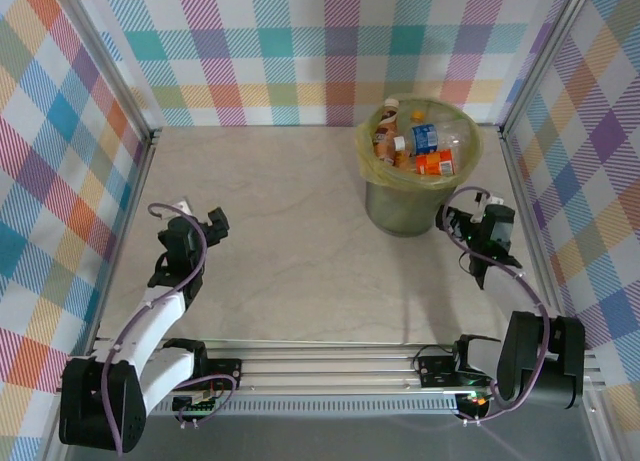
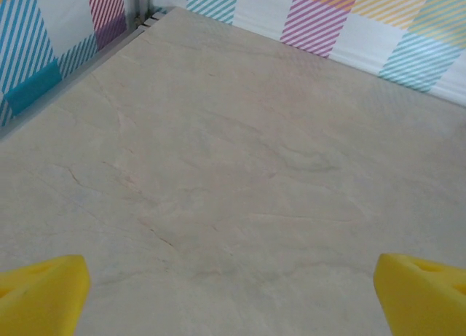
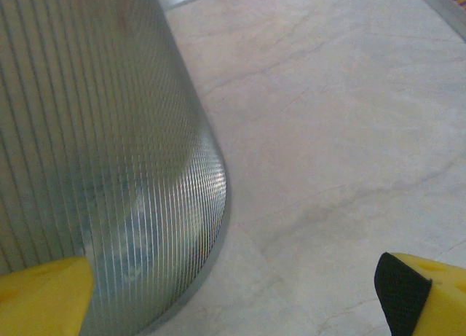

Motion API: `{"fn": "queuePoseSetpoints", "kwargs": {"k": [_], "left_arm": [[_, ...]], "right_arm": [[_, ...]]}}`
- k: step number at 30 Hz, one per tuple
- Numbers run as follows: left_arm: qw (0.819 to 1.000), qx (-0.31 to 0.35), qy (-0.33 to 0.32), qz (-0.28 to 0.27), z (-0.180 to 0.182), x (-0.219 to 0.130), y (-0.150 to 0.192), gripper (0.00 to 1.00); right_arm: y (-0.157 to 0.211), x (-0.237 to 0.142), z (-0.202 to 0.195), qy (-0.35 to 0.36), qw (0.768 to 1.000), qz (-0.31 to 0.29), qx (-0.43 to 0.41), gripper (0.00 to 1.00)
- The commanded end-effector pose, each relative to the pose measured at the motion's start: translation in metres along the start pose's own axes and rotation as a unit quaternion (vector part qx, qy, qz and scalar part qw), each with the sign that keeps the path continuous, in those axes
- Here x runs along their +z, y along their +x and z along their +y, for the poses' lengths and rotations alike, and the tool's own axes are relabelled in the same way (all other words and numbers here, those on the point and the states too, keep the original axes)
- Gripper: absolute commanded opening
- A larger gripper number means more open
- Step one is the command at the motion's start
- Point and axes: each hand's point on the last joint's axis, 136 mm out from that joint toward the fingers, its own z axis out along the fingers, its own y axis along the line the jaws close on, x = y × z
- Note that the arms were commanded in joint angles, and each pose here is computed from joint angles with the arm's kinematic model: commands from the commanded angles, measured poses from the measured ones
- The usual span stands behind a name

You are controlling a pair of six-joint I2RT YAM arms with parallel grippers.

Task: Put the plastic bottles in the bin

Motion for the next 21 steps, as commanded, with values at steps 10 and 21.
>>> {"fn": "queuePoseSetpoints", "kwargs": {"k": [10,21], "left_arm": [[0.995,0.064,0.063,-0.052,-0.015,0.02,-0.001,1.0],[0.993,0.065,0.089,-0.03,-0.022,0.045,0.02,1.0]], "right_arm": [[-0.001,0.001,0.012,-0.032,0.994,-0.079,-0.065,1.0],[-0.005,0.001,0.028,-0.079,0.987,-0.123,-0.068,1.0]]}}
